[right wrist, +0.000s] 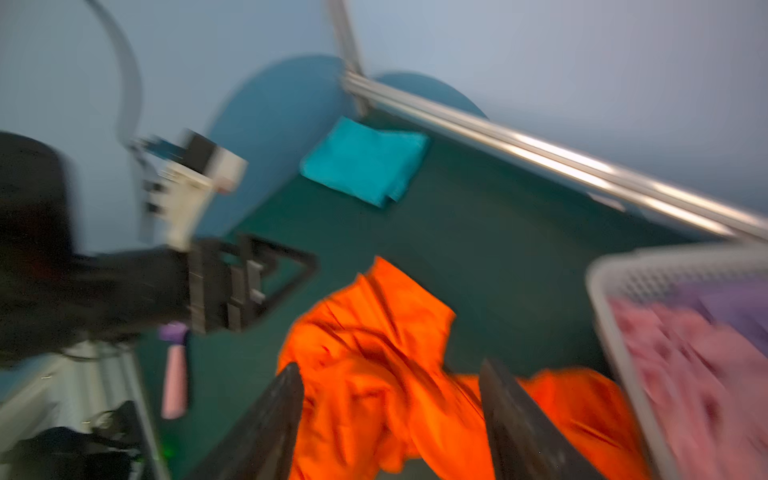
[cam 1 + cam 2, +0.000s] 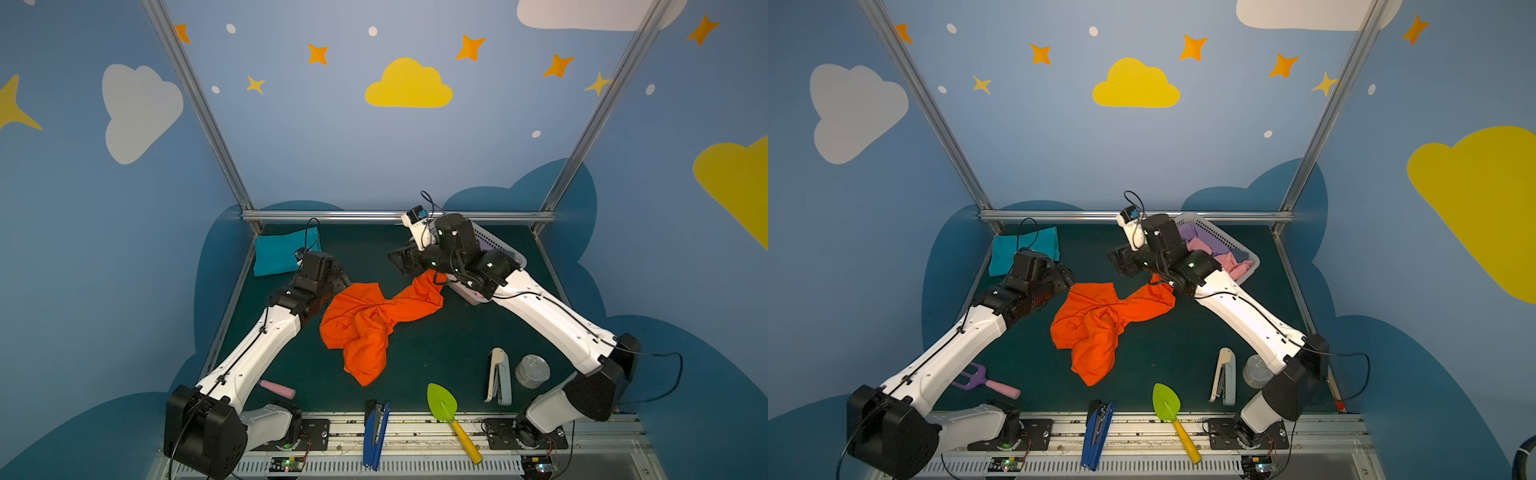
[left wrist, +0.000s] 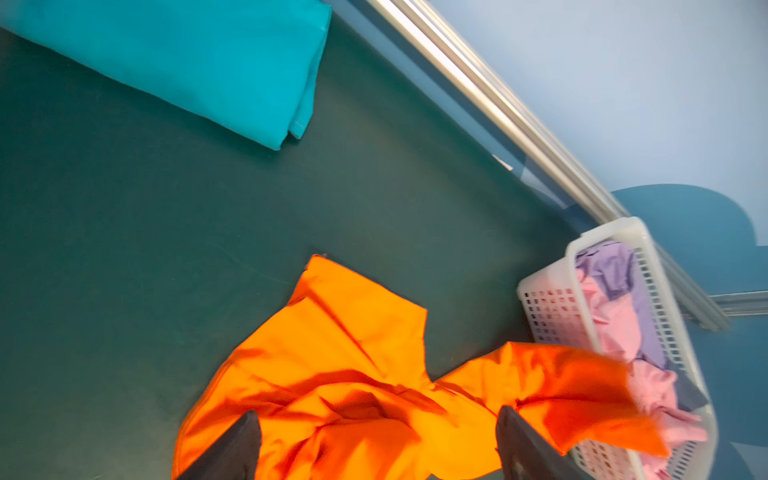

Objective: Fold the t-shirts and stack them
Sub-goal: 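Lift the orange t-shirt out with the right gripper and drop it on the table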

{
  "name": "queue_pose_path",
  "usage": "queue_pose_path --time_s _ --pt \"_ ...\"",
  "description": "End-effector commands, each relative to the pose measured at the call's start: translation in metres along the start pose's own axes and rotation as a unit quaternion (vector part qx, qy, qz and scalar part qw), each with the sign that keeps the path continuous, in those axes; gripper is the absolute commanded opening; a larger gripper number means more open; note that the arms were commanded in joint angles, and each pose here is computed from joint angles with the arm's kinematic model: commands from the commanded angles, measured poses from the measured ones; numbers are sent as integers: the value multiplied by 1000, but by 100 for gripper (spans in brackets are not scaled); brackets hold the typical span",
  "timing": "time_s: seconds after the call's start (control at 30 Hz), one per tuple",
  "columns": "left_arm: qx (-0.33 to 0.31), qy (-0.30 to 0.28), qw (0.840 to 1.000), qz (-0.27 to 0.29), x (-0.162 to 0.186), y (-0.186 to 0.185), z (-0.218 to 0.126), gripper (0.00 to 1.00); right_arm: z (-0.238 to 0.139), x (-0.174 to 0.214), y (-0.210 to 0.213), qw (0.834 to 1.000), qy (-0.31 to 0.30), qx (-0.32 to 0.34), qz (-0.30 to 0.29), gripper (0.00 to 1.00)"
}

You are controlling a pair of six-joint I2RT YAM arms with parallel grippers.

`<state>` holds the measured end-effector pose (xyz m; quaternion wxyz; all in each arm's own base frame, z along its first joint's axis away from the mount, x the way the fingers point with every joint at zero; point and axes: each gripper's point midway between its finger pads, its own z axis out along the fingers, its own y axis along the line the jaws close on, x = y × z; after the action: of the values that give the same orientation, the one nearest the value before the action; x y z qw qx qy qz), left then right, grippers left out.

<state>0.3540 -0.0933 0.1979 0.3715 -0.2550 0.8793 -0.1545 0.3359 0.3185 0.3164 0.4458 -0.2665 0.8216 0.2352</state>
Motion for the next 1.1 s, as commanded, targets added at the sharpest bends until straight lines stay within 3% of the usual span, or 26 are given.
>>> queue_pose_path --time_s 0.0,0.1,0.17,0.3,0.43,0.7,0.8,0.93,1.07 --pt "-9 28 999 35 23 -8 14 88 -48 25 -86 981 7 193 -21 72" --pt "13 70 993 97 60 -50 36 89 -68 64 -125 965 48 256 -9 73" --pt "34 112 984 135 90 -80 55 100 -76 87 -141 961 70 267 19 73" --pt "53 196 961 188 143 -130 88 100 -72 118 -154 955 127 266 22 73" --pt "50 242 944 216 179 -147 115 98 -48 136 -156 950 182 253 11 71" --pt "21 285 941 182 202 -111 136 91 17 159 -166 945 236 226 24 66" --pt "4 288 943 169 197 -90 138 90 36 166 -177 933 269 238 34 64" --pt "-6 290 945 148 186 -73 140 89 50 174 -193 914 312 250 68 50" --pt "-3 292 945 145 182 -70 141 89 46 182 -216 896 328 265 143 37"
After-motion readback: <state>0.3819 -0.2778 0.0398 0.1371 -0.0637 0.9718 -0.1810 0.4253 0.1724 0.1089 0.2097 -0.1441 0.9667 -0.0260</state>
